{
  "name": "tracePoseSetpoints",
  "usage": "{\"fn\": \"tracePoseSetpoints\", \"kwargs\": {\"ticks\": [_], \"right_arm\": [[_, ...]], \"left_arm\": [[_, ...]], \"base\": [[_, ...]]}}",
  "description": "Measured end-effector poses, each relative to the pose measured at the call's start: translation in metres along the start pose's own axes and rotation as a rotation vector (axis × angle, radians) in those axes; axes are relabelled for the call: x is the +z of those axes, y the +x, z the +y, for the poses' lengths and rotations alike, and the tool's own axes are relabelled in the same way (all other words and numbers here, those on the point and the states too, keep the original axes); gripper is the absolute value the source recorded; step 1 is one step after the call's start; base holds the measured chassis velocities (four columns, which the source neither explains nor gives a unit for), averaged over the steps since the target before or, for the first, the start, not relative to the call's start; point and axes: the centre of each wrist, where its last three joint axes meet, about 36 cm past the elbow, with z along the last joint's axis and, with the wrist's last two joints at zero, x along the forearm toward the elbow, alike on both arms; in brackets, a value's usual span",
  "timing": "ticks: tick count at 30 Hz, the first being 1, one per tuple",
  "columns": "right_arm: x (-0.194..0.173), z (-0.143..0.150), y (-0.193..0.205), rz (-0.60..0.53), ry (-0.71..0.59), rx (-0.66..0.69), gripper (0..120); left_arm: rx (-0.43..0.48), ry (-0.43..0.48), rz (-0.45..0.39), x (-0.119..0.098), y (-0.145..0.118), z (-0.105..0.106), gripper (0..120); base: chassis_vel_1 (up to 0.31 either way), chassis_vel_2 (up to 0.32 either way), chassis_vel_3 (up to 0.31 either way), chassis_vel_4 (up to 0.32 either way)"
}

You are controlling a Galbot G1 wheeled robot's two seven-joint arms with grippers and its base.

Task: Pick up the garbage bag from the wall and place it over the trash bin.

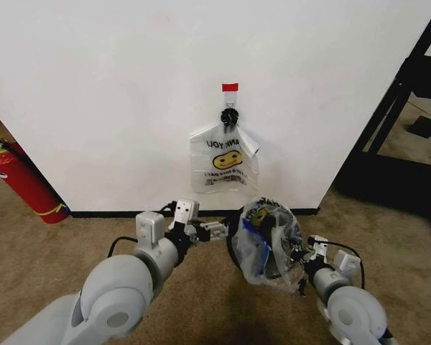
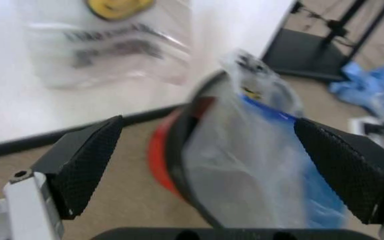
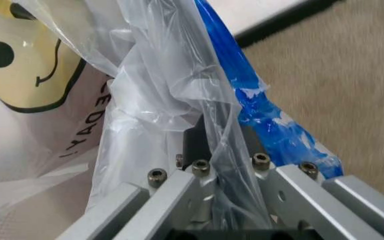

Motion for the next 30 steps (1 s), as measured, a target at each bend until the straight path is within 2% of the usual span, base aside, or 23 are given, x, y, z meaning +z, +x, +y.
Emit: {"fn": "tracePoseSetpoints", "kwargs": {"ticks": [7, 12, 21, 25, 30], "right_arm": [[0.022, 0.024, -0.001, 0.031, -0.105, 0.060, 0], [0.027, 0.029, -0.005, 0.029, -0.093, 0.063, 0], [0.026, 0.027, -0.006, 0.022, -0.061, 0.063, 0], [0.026, 0.023, -0.006, 0.015, -0.031, 0.045, 0], [0.026, 0.024, -0.006, 0.015, -0.026, 0.038, 0]], "left_arm": [[0.145, 0.007, 0.016, 0.015, 0.011, -0.015, 99], [0.194, 0.000, 0.046, 0.020, 0.012, -0.017, 98], [0.262, -0.055, 0.048, 0.025, 0.008, -0.031, 96], [0.316, -0.069, 0.076, 0.039, 0.008, -0.045, 88], [0.322, -0.076, 0.078, 0.044, 0.001, -0.050, 84]], "base": [[0.000, 0.000, 0.000, 0.000], [0.000, 0.000, 0.000, 0.000], [0.000, 0.000, 0.000, 0.000], [0.000, 0.000, 0.000, 0.000], [0.000, 0.000, 0.000, 0.000]]}}
